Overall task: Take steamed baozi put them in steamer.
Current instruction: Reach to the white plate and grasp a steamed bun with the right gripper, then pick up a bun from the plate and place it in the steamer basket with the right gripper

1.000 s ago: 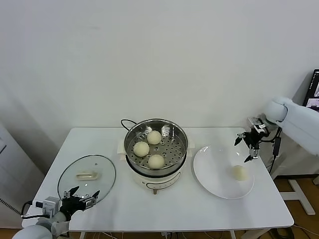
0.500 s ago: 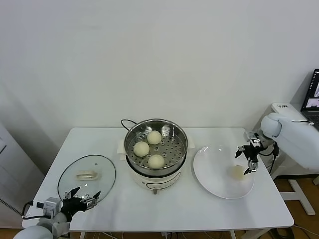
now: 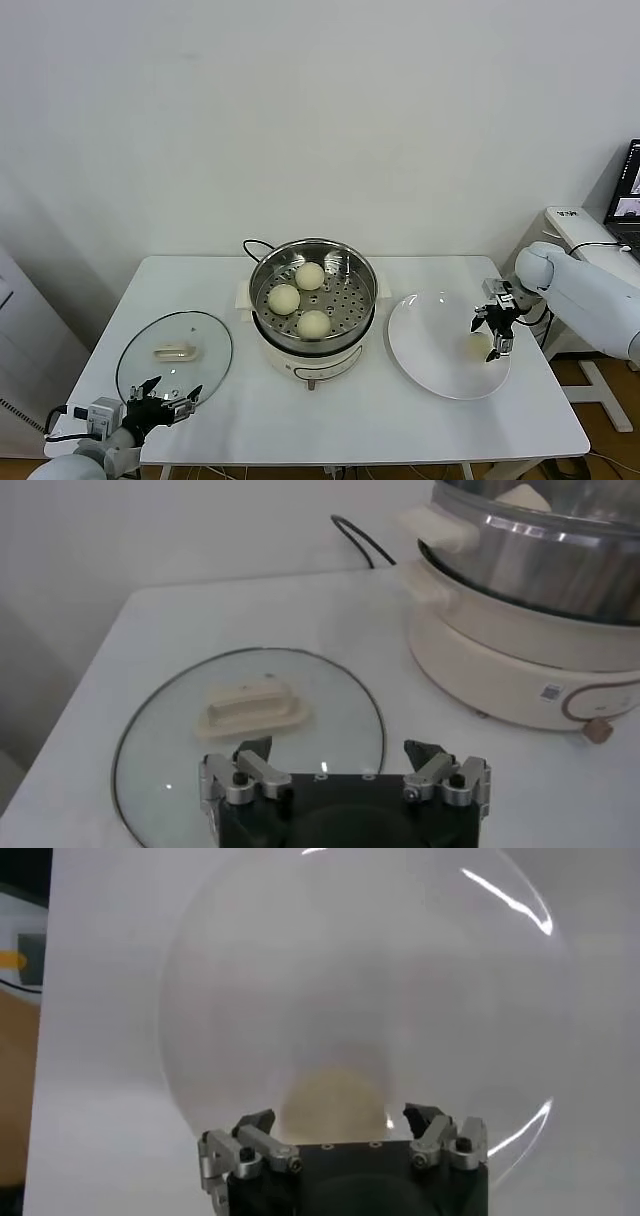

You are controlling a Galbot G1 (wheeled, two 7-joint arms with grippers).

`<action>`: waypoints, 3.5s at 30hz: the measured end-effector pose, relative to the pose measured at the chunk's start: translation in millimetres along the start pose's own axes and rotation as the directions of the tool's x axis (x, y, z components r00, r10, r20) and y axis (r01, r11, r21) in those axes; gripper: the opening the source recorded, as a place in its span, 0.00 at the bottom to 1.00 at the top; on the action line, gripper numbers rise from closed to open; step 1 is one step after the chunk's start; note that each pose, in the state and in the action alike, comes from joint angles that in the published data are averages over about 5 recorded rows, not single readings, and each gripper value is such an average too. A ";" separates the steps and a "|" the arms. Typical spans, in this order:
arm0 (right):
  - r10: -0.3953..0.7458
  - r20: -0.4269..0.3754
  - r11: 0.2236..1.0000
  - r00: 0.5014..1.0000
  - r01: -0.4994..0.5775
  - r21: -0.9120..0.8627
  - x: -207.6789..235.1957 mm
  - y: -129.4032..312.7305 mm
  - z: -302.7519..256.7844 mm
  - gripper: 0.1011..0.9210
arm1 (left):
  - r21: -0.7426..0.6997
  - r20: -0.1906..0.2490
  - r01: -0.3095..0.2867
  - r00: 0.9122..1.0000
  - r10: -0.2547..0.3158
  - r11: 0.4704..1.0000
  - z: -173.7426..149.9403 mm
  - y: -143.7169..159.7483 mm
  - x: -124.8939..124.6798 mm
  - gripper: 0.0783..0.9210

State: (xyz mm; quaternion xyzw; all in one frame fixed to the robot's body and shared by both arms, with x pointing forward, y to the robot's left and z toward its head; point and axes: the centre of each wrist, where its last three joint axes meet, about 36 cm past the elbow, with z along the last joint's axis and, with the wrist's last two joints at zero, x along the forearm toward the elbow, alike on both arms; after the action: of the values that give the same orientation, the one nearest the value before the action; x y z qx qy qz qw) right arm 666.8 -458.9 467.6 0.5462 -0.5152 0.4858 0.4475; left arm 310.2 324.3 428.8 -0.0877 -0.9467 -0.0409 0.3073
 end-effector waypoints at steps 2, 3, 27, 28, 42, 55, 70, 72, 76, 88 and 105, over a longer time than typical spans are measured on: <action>0.000 -0.004 1.000 1.000 0.001 0.001 -2.8 1.2 -0.2 0.68 | 0.000 -0.001 0.000 1.000 0.000 1.000 0.3 0.1 0.1 0.88; 0.000 -0.006 1.000 1.000 0.000 0.002 -4.2 1.7 -0.2 0.65 | 0.000 -0.001 0.000 1.000 0.000 1.000 0.3 0.1 0.2 0.88; 0.051 -0.010 0.998 0.999 -0.051 0.025 56.0 -4.1 -17.3 0.43 | 0.003 -0.003 0.009 1.000 -0.009 1.000 -0.6 -2.1 1.9 0.88; 0.057 -0.004 0.998 0.998 -0.057 0.028 64.7 -6.6 -22.9 0.43 | 0.003 -0.002 0.009 1.000 -0.009 1.000 -0.9 -2.2 2.2 0.88; 0.149 0.122 0.987 0.981 -0.155 0.043 185.7 -40.4 -134.8 0.43 | 0.001 0.003 0.009 1.000 -0.009 1.000 -2.5 -3.2 3.6 0.88; 0.127 0.200 0.988 0.972 -0.141 0.056 214.1 -60.5 -254.1 0.43 | 0.007 0.007 0.010 1.000 -0.010 1.000 -0.5 -4.7 5.1 0.88; 0.096 0.164 0.987 0.982 -0.115 0.109 170.9 -60.9 -321.6 0.43 | 0.009 0.011 0.010 1.000 -0.010 1.000 -0.5 -6.9 6.9 0.88; 0.098 0.155 0.986 0.983 -0.117 0.119 162.1 -61.3 -326.3 0.43 | 0.008 0.011 0.010 1.000 -0.010 1.000 -0.7 -6.9 6.9 0.88; 0.101 0.139 0.984 0.985 -0.120 0.135 144.5 -62.1 -334.4 0.43 | 0.007 0.012 0.010 1.000 -0.010 1.000 -1.3 -6.7 6.9 0.88; 0.105 0.101 0.981 0.989 -0.120 0.153 103.5 -62.3 -337.5 0.43 | 0.007 0.010 0.010 1.000 -0.011 1.000 -0.7 -5.9 6.4 0.88; 0.118 0.107 0.982 0.987 -0.132 0.133 106.5 -64.3 -331.5 0.86 | 0.015 0.008 0.012 1.000 -0.012 1.000 0.7 -6.2 6.3 0.88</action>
State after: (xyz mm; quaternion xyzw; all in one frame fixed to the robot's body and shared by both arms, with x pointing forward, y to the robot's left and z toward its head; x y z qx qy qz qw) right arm 707.5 -140.1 616.3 0.5659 -0.5348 0.5203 0.3508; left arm 303.6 319.3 431.9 -0.0800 -0.9487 -0.0354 0.3038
